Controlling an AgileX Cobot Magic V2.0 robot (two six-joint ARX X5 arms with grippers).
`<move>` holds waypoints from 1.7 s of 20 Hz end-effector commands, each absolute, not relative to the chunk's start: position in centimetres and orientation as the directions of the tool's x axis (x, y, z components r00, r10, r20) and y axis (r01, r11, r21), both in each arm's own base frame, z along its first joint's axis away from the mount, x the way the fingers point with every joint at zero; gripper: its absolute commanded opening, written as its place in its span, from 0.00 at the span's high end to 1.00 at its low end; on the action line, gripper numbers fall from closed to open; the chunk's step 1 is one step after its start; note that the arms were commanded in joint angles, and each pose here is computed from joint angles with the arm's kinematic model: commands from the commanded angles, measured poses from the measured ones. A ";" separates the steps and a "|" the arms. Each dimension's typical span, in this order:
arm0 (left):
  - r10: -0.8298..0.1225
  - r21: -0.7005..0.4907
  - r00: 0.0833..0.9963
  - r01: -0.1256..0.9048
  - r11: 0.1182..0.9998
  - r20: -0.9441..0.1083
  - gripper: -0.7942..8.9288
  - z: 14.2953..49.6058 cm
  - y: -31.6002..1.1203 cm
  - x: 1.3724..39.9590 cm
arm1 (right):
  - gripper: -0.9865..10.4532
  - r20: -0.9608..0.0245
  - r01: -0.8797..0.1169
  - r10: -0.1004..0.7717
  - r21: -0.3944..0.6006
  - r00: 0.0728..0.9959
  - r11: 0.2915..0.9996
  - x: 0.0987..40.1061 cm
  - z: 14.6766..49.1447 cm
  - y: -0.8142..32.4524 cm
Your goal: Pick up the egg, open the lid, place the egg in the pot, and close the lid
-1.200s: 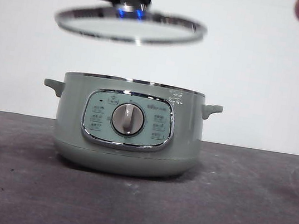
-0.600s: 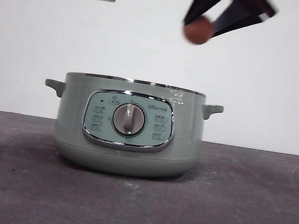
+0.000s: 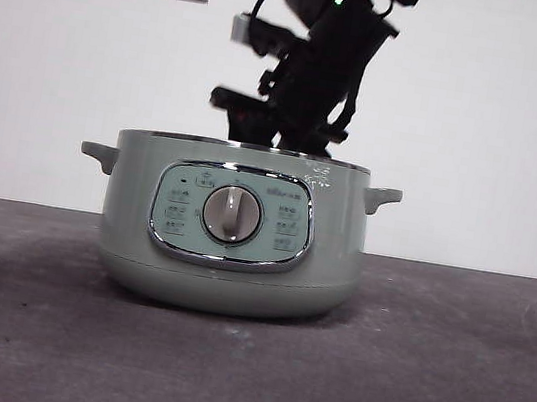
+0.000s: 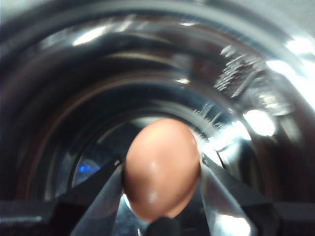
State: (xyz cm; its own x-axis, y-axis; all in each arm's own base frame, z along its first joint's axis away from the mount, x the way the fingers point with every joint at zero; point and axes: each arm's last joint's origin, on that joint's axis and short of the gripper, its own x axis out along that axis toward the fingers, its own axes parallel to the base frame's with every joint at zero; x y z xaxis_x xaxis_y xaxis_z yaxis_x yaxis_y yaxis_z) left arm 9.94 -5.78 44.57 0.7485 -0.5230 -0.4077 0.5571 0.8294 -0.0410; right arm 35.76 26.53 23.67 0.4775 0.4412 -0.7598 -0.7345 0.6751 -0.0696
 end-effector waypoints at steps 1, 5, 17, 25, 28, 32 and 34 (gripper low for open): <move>-0.538 -0.044 0.765 0.561 0.827 -0.353 0.93 45.2 -5.6 9.6 | 0.93 -0.768 -0.748 0.433 -0.088 0.471 0.658 36.1 22.6 27.0; -0.538 -0.044 0.765 0.561 0.827 -0.353 0.93 45.2 -5.6 9.6 | 0.93 -0.807 -0.752 0.404 -0.075 0.431 0.654 36.3 20.7 27.2; -0.533 -0.039 0.757 0.562 0.826 -0.377 0.93 44.9 -6.3 11.0 | 0.47 -0.634 -0.630 0.416 -0.148 0.652 0.763 32.5 33.0 23.2; -0.527 -0.019 0.720 0.582 0.813 -0.452 0.93 42.5 -10.9 19.1 | 0.47 -0.359 -0.435 0.367 -0.127 0.858 0.891 19.1 47.4 10.6; -0.523 -0.008 0.713 0.588 0.809 -0.468 0.93 41.1 -12.5 22.0 | 0.47 -0.334 -0.434 0.374 -0.125 0.865 0.892 15.9 48.4 8.8; -0.518 -0.009 0.703 0.589 0.808 -0.488 0.93 39.4 -14.0 24.7 | 0.47 -0.334 -0.434 0.374 -0.125 0.865 0.892 13.1 48.9 7.2; -0.516 -0.010 0.701 0.589 0.808 -0.493 0.93 38.4 -14.8 26.1 | 0.47 -0.338 -0.434 0.373 -0.125 0.864 0.892 11.9 48.9 6.5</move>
State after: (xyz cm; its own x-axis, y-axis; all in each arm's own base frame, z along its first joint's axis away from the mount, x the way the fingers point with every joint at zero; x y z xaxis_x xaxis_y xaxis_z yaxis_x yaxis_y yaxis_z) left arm 25.85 -14.56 37.84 0.6773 -0.4946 -0.5446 0.5767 0.8166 -0.0244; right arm 12.13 6.64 48.92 0.8633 0.3738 -0.3391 -0.4376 0.8891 -0.1340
